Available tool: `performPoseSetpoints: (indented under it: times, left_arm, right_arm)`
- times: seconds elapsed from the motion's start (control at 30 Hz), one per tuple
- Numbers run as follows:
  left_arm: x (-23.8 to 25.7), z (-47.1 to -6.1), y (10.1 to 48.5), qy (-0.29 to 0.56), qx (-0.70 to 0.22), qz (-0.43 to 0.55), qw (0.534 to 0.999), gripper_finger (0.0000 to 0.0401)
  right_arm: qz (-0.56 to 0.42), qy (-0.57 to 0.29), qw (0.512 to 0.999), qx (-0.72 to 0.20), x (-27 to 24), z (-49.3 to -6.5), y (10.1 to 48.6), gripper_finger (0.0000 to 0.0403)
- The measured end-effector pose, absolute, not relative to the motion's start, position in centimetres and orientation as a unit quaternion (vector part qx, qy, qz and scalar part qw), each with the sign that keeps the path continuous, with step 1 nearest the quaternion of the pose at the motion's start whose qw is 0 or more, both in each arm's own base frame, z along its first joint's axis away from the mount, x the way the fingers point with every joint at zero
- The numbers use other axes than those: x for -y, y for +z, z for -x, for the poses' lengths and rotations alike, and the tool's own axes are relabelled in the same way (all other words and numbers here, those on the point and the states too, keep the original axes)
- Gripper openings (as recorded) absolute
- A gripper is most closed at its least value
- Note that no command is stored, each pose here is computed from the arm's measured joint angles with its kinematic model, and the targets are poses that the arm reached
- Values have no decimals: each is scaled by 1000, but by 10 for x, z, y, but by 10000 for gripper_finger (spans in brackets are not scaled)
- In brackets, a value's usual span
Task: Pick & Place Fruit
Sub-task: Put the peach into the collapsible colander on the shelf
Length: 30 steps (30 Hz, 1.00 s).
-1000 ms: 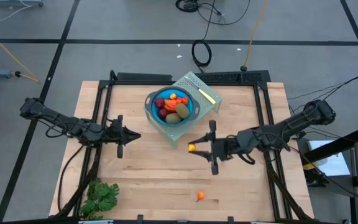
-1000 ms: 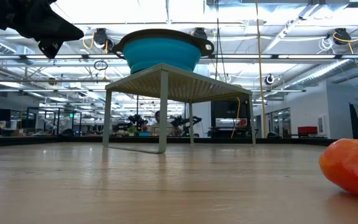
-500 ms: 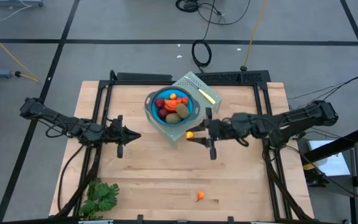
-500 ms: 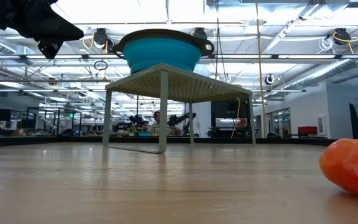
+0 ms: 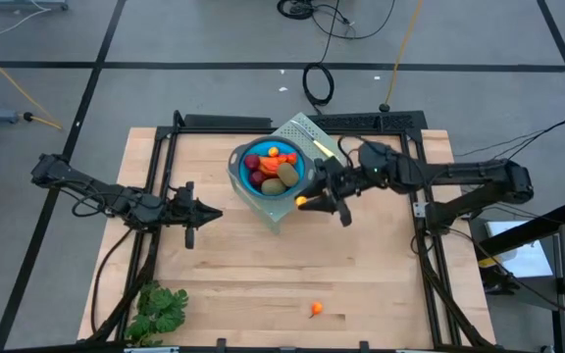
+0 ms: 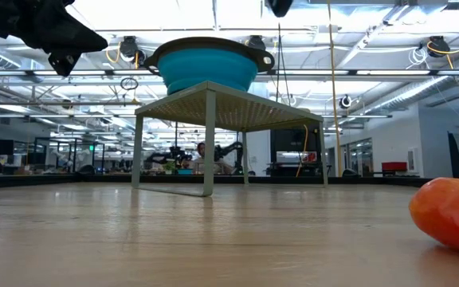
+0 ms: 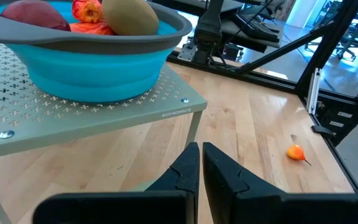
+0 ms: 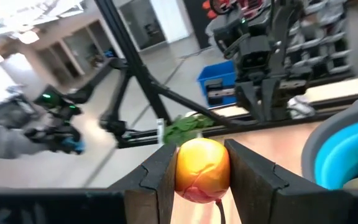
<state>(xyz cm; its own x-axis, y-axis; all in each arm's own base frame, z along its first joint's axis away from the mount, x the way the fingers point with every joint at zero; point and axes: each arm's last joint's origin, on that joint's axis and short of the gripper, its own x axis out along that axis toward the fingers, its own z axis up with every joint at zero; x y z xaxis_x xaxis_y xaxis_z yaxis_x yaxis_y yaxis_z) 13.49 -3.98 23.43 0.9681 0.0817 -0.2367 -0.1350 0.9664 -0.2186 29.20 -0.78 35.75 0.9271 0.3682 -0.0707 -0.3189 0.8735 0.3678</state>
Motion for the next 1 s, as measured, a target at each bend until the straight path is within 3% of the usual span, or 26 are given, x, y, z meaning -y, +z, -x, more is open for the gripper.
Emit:
performPoseSetpoints:
  times: [0.5,1.0]
  left_arm:
    - [40,-135,234,57,-114,101,987,19]
    - [40,-135,234,57,-114,91,988,19]
  right_arm:
    - [-266,271,924,-41,51,-285,371,119]
    - [-217,392,894,-22,51,-280,383,119]
